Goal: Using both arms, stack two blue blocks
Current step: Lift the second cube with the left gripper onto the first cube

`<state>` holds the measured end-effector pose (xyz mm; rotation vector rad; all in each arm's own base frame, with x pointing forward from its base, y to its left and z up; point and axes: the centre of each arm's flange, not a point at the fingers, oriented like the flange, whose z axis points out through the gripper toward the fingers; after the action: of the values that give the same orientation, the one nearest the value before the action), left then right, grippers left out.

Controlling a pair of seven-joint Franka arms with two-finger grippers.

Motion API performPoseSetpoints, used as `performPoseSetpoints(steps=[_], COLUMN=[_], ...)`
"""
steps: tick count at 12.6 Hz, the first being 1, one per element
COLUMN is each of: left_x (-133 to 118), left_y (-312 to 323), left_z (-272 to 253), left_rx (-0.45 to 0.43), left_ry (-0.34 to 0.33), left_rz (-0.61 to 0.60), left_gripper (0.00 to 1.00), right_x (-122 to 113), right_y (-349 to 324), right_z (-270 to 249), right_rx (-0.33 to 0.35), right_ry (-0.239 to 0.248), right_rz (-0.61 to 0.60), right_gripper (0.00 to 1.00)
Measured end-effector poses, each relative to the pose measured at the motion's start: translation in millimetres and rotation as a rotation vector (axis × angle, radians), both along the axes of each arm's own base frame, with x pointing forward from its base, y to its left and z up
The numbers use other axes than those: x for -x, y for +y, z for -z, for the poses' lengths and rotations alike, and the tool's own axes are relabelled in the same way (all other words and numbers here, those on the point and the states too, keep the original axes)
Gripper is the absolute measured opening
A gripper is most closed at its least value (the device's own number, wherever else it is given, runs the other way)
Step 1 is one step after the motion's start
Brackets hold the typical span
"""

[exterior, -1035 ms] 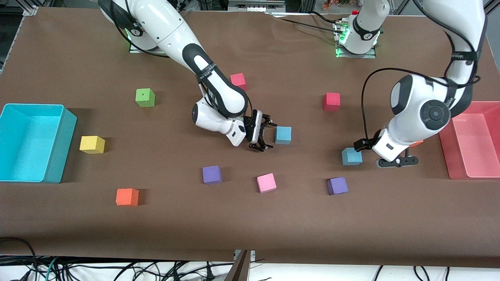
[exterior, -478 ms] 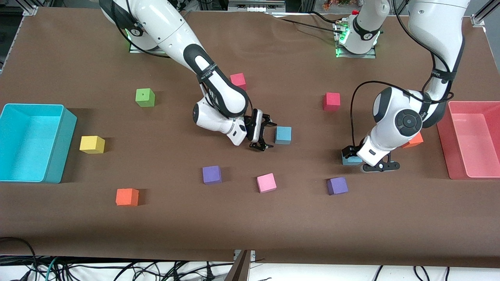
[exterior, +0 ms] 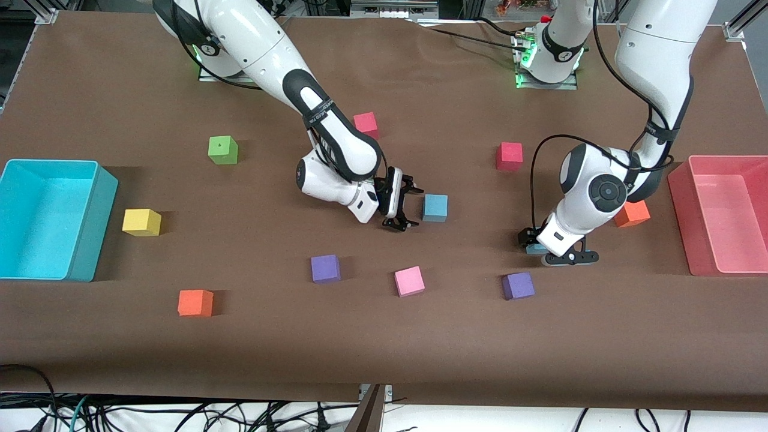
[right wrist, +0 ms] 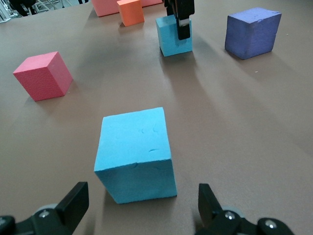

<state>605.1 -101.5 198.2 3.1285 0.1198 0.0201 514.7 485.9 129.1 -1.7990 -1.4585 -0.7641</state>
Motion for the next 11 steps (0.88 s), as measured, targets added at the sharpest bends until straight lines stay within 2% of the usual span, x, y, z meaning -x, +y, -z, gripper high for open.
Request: performPoseSetpoints(steps=[2,4,7,9,11], left_x=[-1,-4,-4,5,25], left_y=[-1,-17,-102,-160,-216], left_z=[-4,-26,-96,-135,-148], left_rx=[0.0,0.003,0.029,0.047,0.06], left_ry=[0.0,0.024,0.079,0.082,0.073], left_rz=[0.0,-0.002,-0.055,-0.057,-0.06], left_gripper=[0.59,0.59,0.59,0.59,0.58], right_x=[0,0,0,0,0], right_y=[0,0,0,0,0], right_z=[0,0,0,0,0], right_rx=[0.0,0.0,0.0,0.0,0.0], right_ry=[-0.001,-0.002,-0.003,-0.003,-0.003], right_rz=[-0.001,-0.001,-0.002,-0.003,-0.003], right_gripper=[1.0,1.0,1.0,1.0,1.0])
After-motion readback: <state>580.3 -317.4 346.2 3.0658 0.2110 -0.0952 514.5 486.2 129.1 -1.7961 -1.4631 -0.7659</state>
